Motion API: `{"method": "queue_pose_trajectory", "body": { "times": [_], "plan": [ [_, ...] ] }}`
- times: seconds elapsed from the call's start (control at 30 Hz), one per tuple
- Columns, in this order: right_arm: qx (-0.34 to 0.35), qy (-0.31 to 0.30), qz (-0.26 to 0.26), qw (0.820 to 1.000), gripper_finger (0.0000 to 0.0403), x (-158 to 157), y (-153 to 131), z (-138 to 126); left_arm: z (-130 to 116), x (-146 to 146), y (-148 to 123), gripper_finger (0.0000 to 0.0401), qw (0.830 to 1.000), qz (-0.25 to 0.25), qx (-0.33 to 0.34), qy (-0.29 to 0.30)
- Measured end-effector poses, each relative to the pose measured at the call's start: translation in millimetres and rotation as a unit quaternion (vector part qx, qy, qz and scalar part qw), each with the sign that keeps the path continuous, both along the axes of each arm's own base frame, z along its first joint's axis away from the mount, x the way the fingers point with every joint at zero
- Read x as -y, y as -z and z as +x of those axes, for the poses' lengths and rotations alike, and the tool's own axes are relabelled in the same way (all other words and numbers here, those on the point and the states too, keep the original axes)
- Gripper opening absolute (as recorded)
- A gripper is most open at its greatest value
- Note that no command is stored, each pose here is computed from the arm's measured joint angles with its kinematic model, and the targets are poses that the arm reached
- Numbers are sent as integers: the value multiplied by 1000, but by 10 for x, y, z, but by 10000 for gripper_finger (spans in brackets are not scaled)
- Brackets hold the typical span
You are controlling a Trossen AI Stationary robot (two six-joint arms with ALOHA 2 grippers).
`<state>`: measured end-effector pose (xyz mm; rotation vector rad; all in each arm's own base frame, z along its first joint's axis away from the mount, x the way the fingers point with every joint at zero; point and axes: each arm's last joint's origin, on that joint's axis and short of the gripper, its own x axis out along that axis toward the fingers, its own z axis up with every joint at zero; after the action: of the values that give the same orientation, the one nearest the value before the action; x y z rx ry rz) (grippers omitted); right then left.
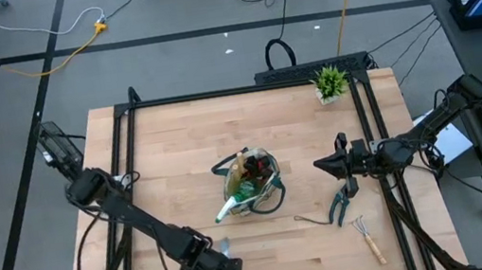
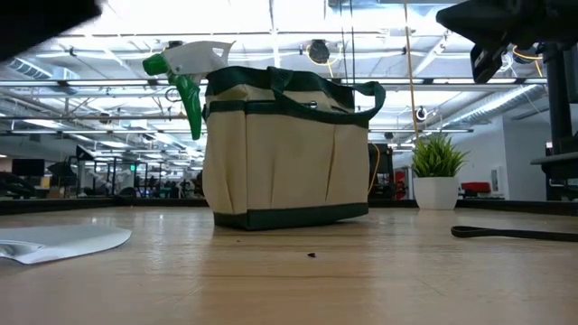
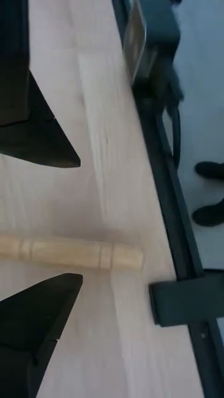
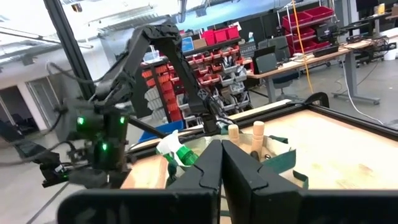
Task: Pick & Place Garden tools in Gardening bag
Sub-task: Put the trowel into the gardening bag
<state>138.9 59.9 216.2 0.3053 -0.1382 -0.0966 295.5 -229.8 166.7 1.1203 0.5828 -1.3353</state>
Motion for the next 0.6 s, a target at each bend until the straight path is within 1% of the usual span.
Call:
{"method": "queue_pose_trajectory", "body": {
  "times": [0.13,0.23,0.33,0.5,0.6],
  "plan": [
    [1,-1,2,1000,1,0,-2,0,30,11,179,294,1000,18,-10,13],
    [1,-2,2,1000,1,0,-3,-1,74,25,259,294,1000,14,-7,13],
    [2,-2,2,1000,1,0,-3,-1,105,50,282,294,1000,3,-2,1],
    [1,-2,2,1000,1,0,-3,-1,134,82,277,294,997,-37,-29,-64],
    [1,-2,2,1000,1,0,-3,-1,140,97,268,294,989,-60,-59,-121]
  ]
}}
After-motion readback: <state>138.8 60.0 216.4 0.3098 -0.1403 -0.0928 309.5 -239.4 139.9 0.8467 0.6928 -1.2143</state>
